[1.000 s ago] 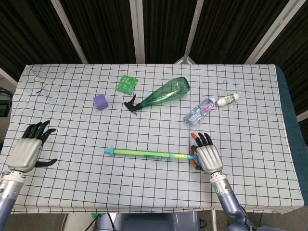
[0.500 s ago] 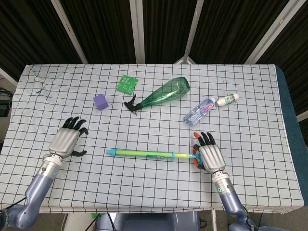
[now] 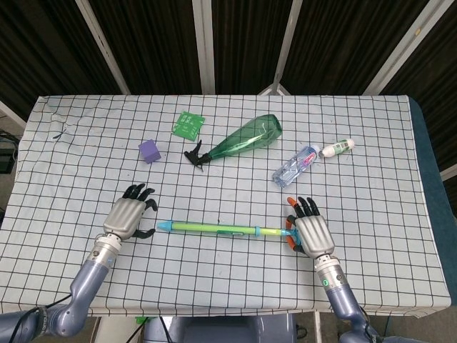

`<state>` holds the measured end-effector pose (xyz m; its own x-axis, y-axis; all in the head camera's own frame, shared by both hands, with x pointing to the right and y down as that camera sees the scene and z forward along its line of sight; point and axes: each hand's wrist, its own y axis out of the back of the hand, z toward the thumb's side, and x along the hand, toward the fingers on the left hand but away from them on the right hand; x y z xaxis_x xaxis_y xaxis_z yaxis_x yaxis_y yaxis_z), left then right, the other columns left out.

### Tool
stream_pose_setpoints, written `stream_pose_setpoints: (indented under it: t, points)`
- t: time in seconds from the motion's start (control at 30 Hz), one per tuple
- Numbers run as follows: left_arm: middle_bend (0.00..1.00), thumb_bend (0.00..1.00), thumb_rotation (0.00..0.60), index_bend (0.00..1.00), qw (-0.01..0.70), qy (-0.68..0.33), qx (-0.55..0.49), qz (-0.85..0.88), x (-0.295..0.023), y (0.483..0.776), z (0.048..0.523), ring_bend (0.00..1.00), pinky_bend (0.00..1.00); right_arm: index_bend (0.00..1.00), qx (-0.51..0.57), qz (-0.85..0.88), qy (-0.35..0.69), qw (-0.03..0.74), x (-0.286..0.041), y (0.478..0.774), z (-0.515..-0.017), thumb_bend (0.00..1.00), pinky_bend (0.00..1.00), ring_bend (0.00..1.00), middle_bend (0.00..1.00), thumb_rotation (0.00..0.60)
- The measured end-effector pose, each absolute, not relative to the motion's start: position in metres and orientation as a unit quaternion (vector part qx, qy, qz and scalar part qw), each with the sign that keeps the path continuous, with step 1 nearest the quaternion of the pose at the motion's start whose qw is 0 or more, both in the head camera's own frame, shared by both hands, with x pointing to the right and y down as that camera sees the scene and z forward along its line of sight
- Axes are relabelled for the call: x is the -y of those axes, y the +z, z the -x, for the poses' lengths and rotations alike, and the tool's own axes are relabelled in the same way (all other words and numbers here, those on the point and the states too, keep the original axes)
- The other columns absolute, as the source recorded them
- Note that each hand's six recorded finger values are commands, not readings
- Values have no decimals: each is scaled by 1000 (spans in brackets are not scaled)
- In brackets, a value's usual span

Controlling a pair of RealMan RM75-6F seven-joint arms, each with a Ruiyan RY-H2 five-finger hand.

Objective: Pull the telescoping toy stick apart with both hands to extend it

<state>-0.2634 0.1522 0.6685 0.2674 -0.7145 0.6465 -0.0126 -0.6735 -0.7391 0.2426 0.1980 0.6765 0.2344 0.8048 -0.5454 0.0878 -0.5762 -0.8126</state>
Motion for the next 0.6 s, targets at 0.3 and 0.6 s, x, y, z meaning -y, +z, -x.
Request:
stream_pose_setpoints:
  t: [0.3,0.6]
  points:
    - [105,353,600,410,316,-549,-240,736,-158,679,243,0,1,628,316,709,535,333,-197,677,-243,448,0,0,164,600]
    - [86,361,600,404,319,-549,-228,738,-163,692,229,0,0,628,318,709,537,329,-198,677,-245,448,0,0,166,600]
